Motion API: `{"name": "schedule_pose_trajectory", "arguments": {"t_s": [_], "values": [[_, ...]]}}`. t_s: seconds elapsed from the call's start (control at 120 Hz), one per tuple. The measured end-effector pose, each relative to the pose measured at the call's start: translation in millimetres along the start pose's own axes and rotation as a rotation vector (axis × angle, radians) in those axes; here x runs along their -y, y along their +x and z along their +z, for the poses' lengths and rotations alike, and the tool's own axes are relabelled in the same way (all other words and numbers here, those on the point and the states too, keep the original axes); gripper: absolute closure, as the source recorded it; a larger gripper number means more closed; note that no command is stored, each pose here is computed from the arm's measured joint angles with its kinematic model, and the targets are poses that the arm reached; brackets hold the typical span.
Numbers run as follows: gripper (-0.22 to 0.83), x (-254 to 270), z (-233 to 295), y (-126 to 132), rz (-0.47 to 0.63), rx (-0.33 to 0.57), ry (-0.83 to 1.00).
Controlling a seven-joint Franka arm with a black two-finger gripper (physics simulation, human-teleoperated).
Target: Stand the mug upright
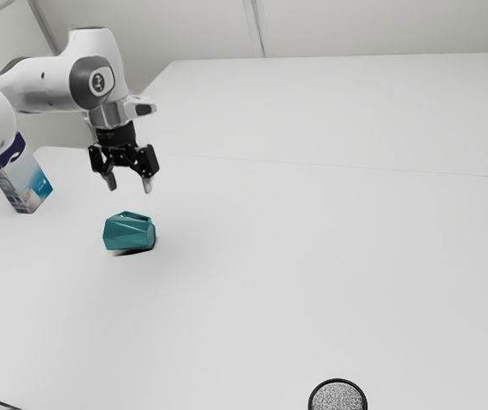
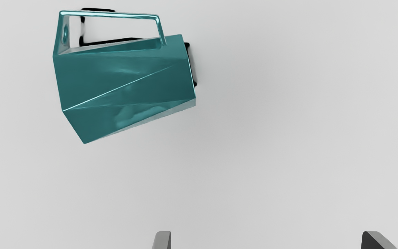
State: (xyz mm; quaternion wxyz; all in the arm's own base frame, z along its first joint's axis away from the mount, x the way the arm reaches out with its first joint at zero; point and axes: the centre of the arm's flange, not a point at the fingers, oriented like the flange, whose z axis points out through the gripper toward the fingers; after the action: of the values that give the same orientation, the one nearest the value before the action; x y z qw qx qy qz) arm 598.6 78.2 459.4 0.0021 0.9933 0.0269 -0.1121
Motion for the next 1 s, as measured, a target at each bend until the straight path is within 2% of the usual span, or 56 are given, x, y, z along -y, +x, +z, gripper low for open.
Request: {"name": "schedule_pose_trajectory", "arguments": {"t_s": [0.125, 0.308, 0.583, 0.808, 1.0], "values": [[0.00, 25, 21, 3, -0.020, -0.038, -0.053], [0.00, 64, 24, 3, -0.014, -0.106, -0.081], [0.00, 131, 48, -1, 0.001, -0.155, -0.170], [0.00, 150, 86, 10, 0.059, -0.194, -0.284], [0.00, 165, 94, 10, 0.115, -0.257, -0.342]]}}
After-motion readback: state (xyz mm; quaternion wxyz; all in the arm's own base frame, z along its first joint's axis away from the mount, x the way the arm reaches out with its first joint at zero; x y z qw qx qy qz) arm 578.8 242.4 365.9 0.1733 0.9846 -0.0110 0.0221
